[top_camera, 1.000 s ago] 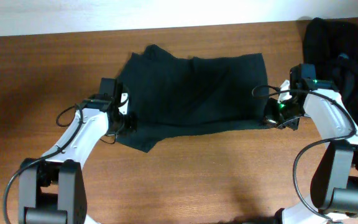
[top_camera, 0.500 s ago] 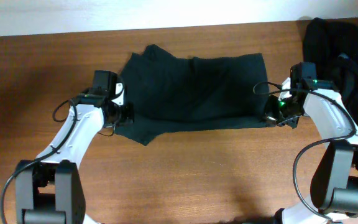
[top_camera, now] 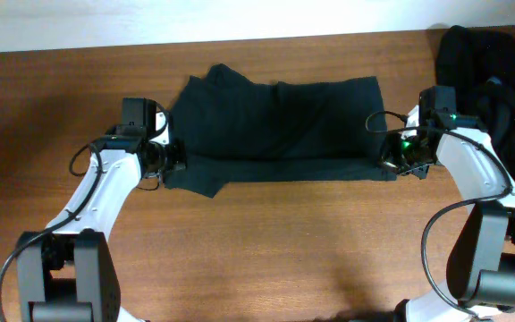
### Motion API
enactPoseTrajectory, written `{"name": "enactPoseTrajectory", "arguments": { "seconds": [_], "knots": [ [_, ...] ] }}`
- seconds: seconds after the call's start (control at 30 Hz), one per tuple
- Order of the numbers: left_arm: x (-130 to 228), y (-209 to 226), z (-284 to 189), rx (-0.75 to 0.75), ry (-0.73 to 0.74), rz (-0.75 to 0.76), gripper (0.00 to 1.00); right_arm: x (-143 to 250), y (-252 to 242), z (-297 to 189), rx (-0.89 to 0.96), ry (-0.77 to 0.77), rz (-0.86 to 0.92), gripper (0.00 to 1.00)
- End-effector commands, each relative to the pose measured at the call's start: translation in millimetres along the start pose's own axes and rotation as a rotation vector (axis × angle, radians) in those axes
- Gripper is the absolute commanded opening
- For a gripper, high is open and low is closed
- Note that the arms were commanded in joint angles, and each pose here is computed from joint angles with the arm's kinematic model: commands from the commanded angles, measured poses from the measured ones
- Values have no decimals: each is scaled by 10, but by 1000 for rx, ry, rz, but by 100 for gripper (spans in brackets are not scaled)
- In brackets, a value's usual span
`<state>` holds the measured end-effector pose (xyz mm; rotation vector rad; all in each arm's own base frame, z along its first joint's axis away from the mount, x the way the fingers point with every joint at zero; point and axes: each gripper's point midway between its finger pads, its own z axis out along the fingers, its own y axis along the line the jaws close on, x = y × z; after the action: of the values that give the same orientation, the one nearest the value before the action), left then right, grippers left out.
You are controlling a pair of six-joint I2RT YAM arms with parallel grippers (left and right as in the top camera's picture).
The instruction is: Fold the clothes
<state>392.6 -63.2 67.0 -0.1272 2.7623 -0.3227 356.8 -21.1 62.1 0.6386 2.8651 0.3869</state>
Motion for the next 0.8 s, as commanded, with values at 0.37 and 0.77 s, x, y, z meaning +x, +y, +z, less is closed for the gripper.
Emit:
{"name": "enactPoseTrajectory", "arguments": {
  "seconds": [0.37, 0.77],
  "knots": [
    [-153, -46, -19, 26, -45, -9, 1, -122, 8, 128, -3, -15, 0, 4],
    [-230, -63, -24, 33, -77, -2, 53, -246, 43, 132, -17, -63, -14, 56]
  ]
}}
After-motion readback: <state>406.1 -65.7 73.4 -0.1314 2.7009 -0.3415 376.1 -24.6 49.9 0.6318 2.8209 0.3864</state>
